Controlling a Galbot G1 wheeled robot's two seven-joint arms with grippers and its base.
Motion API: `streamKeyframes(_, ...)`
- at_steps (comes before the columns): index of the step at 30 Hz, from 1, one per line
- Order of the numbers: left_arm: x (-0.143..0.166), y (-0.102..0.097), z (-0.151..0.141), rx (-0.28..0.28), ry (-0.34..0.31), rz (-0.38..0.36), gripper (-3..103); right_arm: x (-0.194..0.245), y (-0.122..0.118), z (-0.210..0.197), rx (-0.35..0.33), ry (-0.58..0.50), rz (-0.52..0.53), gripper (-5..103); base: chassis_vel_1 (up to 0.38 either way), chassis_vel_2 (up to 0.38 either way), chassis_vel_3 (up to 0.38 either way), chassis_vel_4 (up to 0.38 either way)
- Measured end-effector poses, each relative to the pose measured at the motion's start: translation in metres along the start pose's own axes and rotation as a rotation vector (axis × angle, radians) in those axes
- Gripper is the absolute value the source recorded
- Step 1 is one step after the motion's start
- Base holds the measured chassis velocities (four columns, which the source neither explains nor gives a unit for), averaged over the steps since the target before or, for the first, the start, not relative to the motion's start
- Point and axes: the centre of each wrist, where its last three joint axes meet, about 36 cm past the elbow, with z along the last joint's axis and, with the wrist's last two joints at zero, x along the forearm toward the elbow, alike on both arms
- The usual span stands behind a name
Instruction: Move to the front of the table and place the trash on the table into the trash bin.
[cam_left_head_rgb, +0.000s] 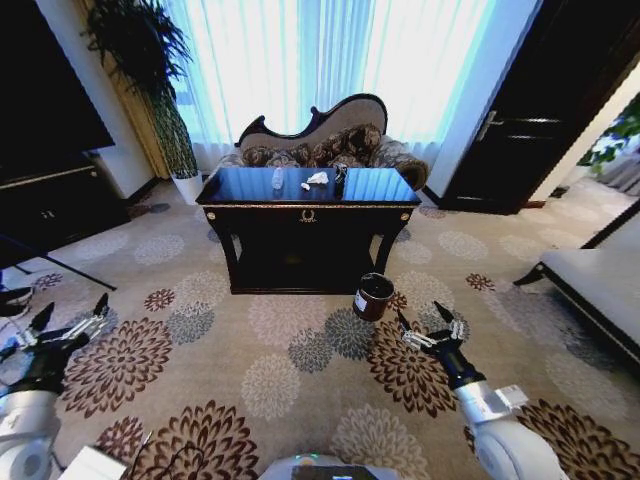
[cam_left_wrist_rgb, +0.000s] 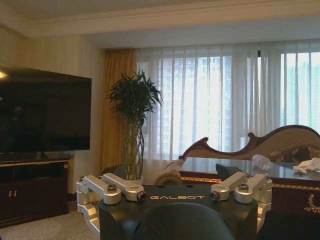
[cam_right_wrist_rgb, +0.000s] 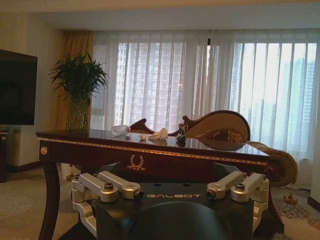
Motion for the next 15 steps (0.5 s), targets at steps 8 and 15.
streamKeyframes(8, 0.005, -0.006, -0.009, -0.014, -0.007, 0.012, 100, -0.006, -0.001, -0.006, -0.007, -0.026, -0.005, 100, 0.000, 0.000, 0.000, 0.000)
streamKeyframes(15, 0.007, -0.005, -0.012, -0.015, -0.012, 0.008, 100, -0.007, -0.001, -0.007, -0.005, -0.020, -0.032, 100, 0.000, 0.000, 0.000, 0.000)
